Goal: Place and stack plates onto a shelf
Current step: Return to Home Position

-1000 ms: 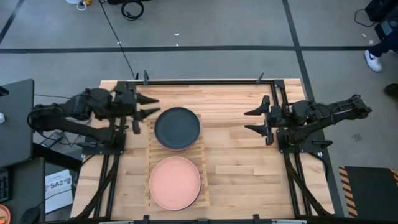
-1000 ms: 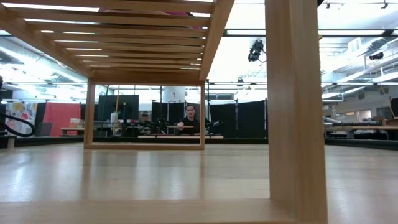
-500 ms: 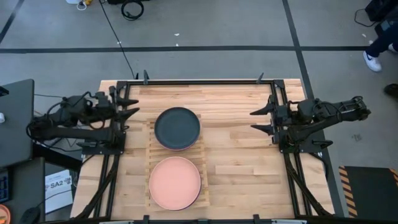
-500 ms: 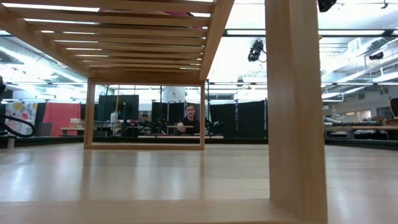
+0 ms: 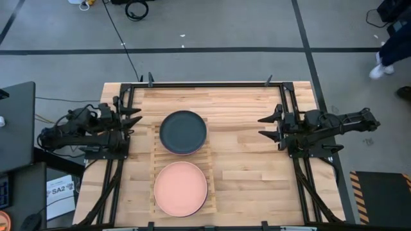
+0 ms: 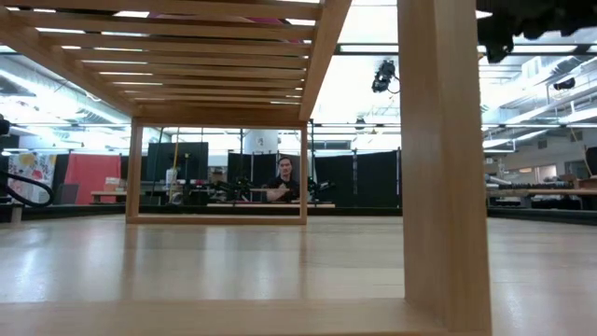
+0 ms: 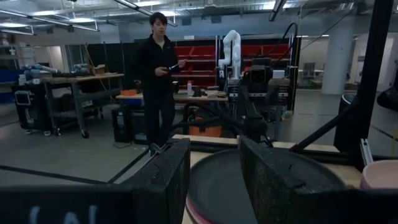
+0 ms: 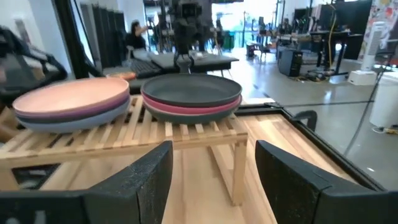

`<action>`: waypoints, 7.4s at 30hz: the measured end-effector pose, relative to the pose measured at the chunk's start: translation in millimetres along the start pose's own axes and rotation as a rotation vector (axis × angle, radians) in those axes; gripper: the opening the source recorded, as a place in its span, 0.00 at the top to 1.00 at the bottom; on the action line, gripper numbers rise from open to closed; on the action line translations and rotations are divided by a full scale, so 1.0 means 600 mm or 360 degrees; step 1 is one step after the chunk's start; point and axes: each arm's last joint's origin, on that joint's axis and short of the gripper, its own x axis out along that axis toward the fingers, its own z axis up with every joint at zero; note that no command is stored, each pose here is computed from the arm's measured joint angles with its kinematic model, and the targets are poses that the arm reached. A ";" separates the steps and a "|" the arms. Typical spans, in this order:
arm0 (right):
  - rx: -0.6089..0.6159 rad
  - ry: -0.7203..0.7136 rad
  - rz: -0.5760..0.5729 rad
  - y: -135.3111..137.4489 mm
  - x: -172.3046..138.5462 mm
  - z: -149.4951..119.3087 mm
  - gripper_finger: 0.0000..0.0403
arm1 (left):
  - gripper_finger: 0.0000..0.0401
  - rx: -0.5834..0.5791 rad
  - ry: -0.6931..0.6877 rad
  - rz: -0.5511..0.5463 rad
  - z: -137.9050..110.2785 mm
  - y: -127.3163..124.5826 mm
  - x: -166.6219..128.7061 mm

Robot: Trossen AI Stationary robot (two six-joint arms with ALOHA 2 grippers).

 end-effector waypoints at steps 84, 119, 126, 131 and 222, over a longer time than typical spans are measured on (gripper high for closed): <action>-0.0001 -0.0127 0.0014 -0.012 -0.012 -0.150 0.42 | 0.64 0.0154 0.0176 -0.0293 -0.191 -0.025 0.032; -0.0030 -0.0128 0.0013 -0.012 -0.012 -0.150 0.42 | 0.64 0.0112 0.0099 -0.0332 -0.183 -0.026 0.033; -0.0043 -0.0128 0.0013 -0.012 -0.012 -0.150 0.42 | 0.64 0.0112 -0.0019 -0.0331 -0.187 -0.027 0.035; -0.0043 -0.0128 0.0013 -0.012 -0.012 -0.150 0.42 | 0.64 0.0114 -0.0017 -0.0333 -0.192 -0.027 0.036; -0.0041 -0.0127 0.0014 -0.012 -0.012 -0.150 0.42 | 0.64 0.0094 0.0074 -0.0292 -0.202 -0.027 0.035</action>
